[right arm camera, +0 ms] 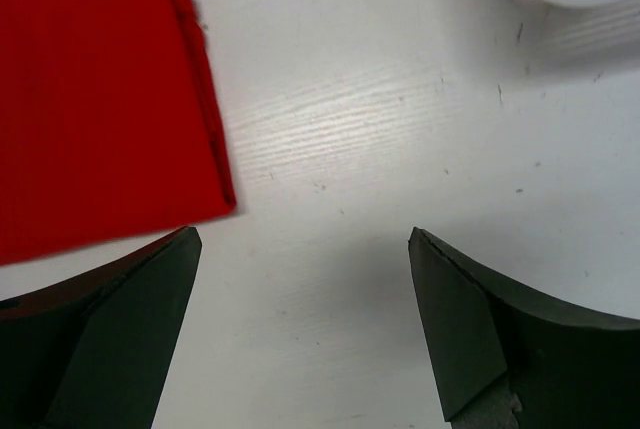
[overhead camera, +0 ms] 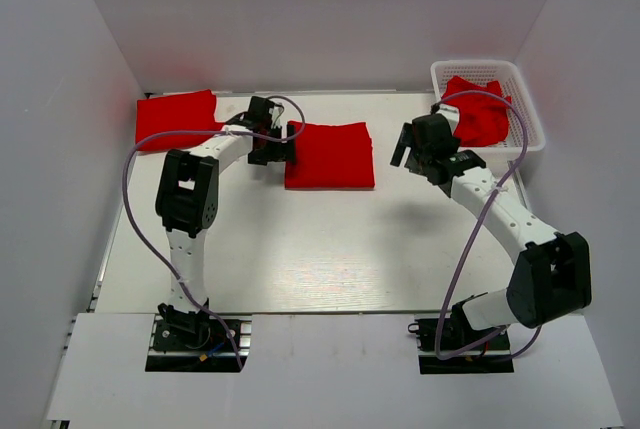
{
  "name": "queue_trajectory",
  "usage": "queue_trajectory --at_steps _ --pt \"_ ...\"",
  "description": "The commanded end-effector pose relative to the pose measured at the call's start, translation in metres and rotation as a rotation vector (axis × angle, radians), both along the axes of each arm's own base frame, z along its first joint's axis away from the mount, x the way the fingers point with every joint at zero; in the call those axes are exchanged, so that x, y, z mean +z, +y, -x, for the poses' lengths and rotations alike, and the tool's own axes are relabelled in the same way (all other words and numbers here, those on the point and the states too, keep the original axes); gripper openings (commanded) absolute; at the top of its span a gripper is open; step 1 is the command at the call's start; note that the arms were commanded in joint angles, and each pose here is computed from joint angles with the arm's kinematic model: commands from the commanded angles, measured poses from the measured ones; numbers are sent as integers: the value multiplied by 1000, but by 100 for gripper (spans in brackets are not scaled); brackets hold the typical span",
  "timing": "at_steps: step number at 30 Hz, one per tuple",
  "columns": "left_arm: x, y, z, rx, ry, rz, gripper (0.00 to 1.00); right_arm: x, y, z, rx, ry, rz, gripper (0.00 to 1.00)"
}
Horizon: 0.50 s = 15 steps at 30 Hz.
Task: Fold and stack the t-shirts
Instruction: Put the neatly folded tshirt into the corner of the board with the left arm
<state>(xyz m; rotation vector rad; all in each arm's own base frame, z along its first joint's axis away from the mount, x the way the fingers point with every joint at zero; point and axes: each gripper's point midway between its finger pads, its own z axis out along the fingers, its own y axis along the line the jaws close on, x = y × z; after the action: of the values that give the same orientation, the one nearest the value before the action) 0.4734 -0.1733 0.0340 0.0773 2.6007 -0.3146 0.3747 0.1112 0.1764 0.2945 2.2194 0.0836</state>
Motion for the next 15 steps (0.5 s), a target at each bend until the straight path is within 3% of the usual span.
queue_trajectory --at_steps 1,10,15 --pt "26 -21 -17 -62 -109 71 100 8 -3 3 -14 -31 -48 90" --pt "57 -23 -31 8 -211 124 100 2 -5 2 -2 -27 -56 90" --pt "28 -25 -29 1 -130 83 100 2 -5 0 7 -34 -64 90"
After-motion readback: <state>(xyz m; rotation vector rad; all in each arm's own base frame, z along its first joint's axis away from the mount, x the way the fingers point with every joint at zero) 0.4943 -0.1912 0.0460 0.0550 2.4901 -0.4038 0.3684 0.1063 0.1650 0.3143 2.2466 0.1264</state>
